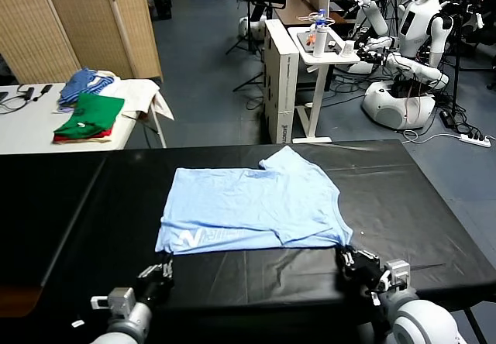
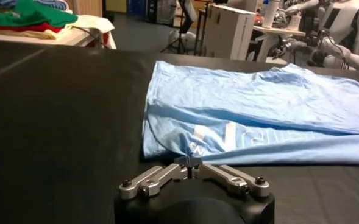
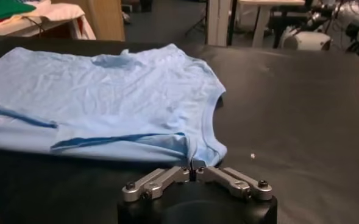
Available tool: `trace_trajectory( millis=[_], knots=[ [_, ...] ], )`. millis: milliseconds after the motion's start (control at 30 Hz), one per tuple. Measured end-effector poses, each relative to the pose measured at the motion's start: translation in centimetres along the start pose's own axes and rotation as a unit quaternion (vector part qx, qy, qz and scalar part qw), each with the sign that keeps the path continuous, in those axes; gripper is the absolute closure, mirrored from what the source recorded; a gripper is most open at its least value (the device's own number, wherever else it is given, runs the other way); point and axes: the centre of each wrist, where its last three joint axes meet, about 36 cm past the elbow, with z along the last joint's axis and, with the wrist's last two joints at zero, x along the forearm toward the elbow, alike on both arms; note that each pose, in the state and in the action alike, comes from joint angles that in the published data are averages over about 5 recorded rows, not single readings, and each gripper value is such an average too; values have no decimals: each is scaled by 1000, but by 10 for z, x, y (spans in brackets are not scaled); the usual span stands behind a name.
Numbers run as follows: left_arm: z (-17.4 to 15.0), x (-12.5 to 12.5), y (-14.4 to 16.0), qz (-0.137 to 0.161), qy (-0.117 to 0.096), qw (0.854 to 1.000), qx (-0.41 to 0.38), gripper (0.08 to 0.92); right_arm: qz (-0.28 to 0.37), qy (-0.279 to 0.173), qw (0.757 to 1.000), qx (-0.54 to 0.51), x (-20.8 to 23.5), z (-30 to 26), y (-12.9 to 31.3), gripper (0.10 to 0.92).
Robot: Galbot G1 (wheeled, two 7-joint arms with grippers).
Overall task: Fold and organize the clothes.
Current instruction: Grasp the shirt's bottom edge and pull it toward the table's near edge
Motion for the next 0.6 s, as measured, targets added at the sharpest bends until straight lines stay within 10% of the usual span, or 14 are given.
trace_trajectory(
  millis=[433,600],
  knots=[
    [4,44,10,-8,28,998,-47,855,8,21,1000,11,17,6,7,854],
    [7,55,9,-10,41,998,-49,855,8,20,1000,17,27,2,7,611]
  ],
)
